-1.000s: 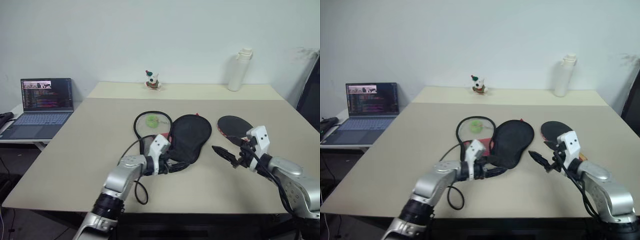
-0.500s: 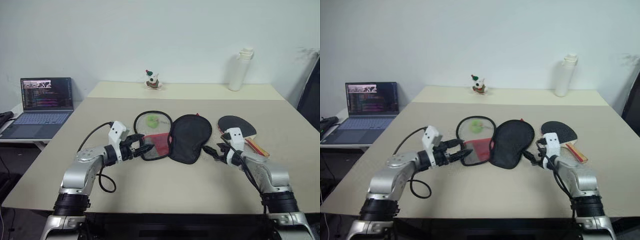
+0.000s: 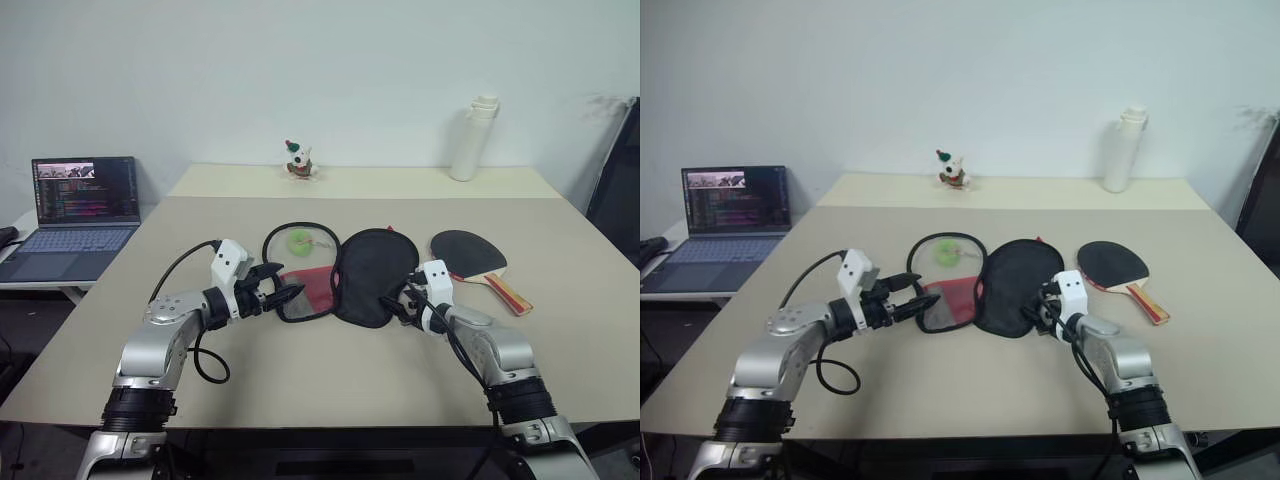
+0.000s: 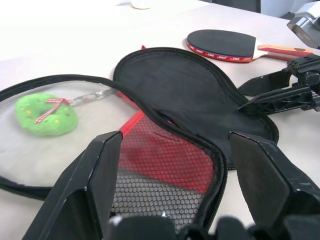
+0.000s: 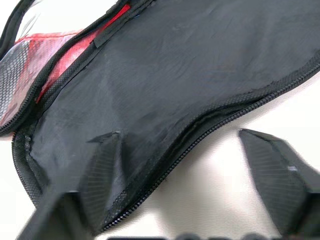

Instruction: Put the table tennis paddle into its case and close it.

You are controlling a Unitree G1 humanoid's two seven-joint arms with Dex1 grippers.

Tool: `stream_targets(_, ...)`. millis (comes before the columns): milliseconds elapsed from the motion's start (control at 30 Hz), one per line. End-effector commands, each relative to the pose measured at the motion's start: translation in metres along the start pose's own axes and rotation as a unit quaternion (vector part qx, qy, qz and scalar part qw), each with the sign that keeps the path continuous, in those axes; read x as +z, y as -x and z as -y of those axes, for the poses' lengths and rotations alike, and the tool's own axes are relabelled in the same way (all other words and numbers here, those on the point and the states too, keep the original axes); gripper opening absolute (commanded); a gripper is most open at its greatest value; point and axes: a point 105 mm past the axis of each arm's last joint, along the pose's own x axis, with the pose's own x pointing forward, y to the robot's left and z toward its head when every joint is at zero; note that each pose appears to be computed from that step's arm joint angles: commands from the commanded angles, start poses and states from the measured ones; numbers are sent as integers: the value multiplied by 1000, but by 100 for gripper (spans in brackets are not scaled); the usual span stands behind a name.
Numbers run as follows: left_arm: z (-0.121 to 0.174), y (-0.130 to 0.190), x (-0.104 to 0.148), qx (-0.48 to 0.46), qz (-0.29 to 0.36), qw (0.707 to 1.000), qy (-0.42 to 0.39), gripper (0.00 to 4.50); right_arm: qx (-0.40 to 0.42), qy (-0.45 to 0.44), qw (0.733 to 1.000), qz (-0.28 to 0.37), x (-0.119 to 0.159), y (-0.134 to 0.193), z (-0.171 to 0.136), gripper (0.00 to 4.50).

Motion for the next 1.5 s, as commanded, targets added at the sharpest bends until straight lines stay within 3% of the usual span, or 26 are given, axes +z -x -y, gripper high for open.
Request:
stream_targets(33,2,0,20,0,39,999,-21,369,16,-9,1000,24,15,2,-11,258)
stream_targets(267,12,-4,22,-29,35,998,-39,369,3,-31,999,26,22,17,-6,9)
stream_targets(733,34,-16,20,-89,21,993,-78,369,-44,-22,998,-41,9,69,45,4)
stream_targets(933,37,-20,18,-95,21,992,-79,369,-43,-10,998,-33,21,70,50,4)
stream_targets(1033,39,-21,16,-98,18,992,-82,369,-61,-2,998,-26,25,69,55,69)
stream_targets(1200,41,-20,14,-98,18,992,-81,369,-101,41,994,-28,29,79,74,243)
stream_targets(1300,42,-19,13,-97,18,992,-81,369,-117,80,990,-17,46,98,91,346)
stream_targets(1500,42,-18,13,-96,19,992,-81,369,-133,114,984,18,83,126,116,346)
